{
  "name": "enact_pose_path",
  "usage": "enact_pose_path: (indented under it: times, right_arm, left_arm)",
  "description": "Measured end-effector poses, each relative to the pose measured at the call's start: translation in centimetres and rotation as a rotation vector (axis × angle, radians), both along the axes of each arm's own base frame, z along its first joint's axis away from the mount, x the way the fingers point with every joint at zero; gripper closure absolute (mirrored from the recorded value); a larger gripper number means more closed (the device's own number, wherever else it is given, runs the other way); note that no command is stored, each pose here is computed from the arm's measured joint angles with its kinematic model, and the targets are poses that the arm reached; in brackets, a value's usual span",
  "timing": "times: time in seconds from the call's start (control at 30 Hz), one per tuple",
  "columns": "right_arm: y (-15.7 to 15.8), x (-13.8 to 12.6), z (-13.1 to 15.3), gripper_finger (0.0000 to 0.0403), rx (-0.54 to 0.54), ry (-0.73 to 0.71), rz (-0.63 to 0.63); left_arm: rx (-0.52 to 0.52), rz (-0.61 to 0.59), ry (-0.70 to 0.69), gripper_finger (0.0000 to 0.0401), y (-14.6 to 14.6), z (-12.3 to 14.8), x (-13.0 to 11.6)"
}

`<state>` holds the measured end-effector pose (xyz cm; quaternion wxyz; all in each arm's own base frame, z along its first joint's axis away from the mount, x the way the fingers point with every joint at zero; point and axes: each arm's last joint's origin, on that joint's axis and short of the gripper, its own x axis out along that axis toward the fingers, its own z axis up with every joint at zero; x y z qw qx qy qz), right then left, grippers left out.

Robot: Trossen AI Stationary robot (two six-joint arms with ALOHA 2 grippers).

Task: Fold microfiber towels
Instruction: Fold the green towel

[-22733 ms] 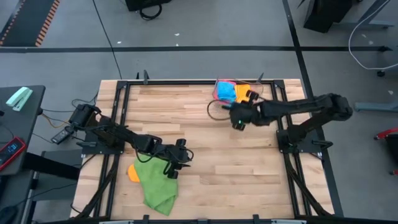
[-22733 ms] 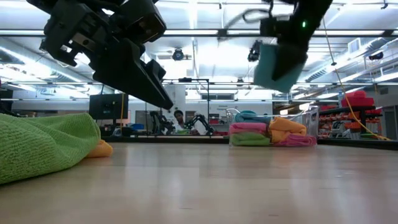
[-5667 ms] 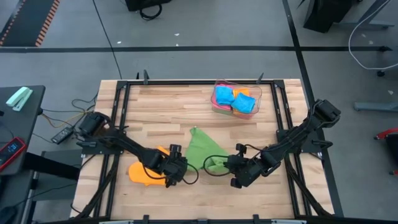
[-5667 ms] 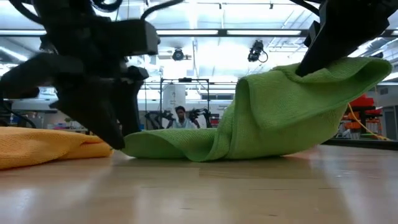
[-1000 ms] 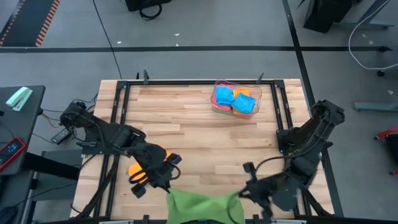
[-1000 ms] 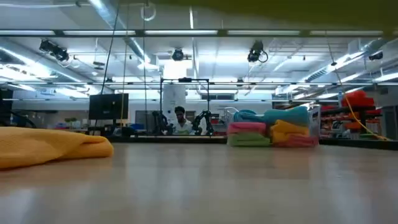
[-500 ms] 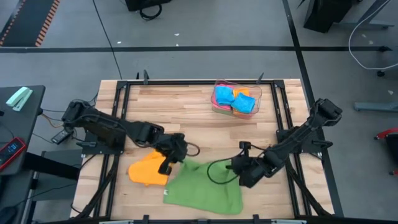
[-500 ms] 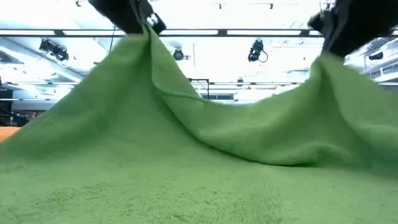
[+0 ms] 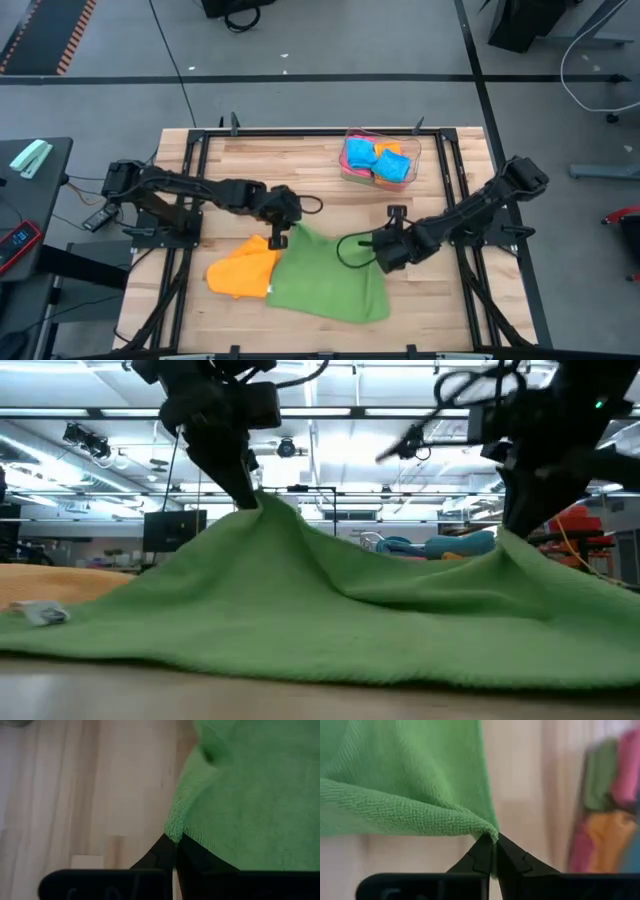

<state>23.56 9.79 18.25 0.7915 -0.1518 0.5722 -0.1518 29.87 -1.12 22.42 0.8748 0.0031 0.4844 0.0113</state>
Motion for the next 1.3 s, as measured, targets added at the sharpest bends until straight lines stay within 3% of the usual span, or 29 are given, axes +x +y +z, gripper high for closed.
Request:
enact_pose_path:
  times: [0.2, 0.4, 0.53, 0.67, 0.8, 1.1, 1.3]
  right_arm:
    - [-2.7, 0.0, -0.1, 0.0308, -0.059, 0.131, -0.027]
    - [-5.0, -0.4, 0.1, 0.0205, -0.074, 0.196, -0.174]
    - [-5.0, -1.2, 0.2, 0.0166, -0.053, 0.240, -0.253]
    - [-3.8, -1.2, 0.1, 0.0154, -0.024, 0.203, -0.242]
    - [-2.3, -1.9, 0.2, 0.0154, -0.010, 0.180, -0.249]
    - [2.7, -3.3, 0.2, 0.0156, 0.041, -0.062, -0.252]
    - [4.1, -4.1, 0.3, 0.0147, 0.068, -0.167, -0.318]
  left_arm:
    - [0.077, 0.053, 0.024, 0.0370, 1.6, -0.7, 0.3]
    - [0.144, 0.093, 0.107, 0.0272, 2.8, -1.5, 0.0]
    - [0.144, 0.085, 0.144, 0.0211, 2.8, -1.3, -0.4]
    - [0.057, -0.108, 0.136, 0.0180, 1.3, -1.0, -0.5]
    - [0.026, -0.315, 0.135, 0.0178, -1.3, -1.2, -0.8]
    - [0.124, -0.686, 0.144, 0.0192, -7.9, -3.0, -2.9]
    - [0.314, -0.716, 0.134, 0.0193, -9.1, -4.5, -3.9]
